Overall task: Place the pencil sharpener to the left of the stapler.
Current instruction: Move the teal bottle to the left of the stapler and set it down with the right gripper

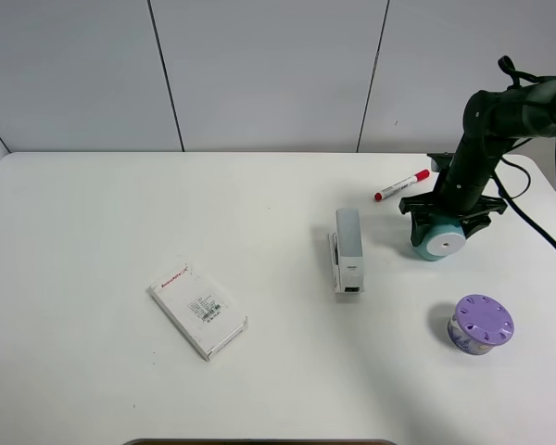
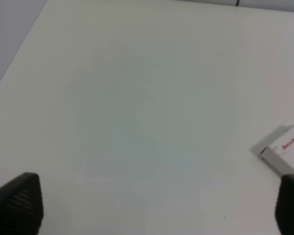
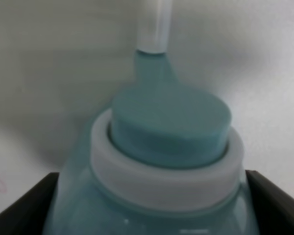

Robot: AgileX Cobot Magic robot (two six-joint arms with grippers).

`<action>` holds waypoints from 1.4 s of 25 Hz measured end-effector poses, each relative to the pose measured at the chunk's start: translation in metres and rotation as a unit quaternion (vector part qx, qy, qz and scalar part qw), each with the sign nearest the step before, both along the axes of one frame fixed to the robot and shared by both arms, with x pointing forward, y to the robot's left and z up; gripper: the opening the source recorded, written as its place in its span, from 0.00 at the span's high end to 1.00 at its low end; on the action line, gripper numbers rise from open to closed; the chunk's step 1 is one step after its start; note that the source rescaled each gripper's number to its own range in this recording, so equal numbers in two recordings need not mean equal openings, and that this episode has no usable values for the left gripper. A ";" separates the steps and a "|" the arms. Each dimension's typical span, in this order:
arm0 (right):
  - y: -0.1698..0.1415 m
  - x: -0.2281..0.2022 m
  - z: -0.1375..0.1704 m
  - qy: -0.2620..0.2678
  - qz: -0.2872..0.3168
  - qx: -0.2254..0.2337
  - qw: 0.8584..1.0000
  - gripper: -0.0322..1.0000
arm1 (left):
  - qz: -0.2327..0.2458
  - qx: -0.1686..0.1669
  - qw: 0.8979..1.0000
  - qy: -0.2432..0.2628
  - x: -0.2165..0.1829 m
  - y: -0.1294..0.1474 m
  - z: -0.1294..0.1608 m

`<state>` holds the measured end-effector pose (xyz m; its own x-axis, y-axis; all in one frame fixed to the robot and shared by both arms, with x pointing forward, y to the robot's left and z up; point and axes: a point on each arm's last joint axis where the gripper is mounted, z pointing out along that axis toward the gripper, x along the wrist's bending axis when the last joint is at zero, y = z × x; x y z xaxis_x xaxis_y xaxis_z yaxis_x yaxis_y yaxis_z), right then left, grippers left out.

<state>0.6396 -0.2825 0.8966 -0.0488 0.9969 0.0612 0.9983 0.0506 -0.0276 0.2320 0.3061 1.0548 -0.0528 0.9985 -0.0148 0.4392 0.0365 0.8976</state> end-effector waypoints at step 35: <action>0.200 -0.025 0.181 -0.198 0.215 0.100 0.951 0.97 | 0.000 0.000 1.000 0.000 0.000 0.000 0.000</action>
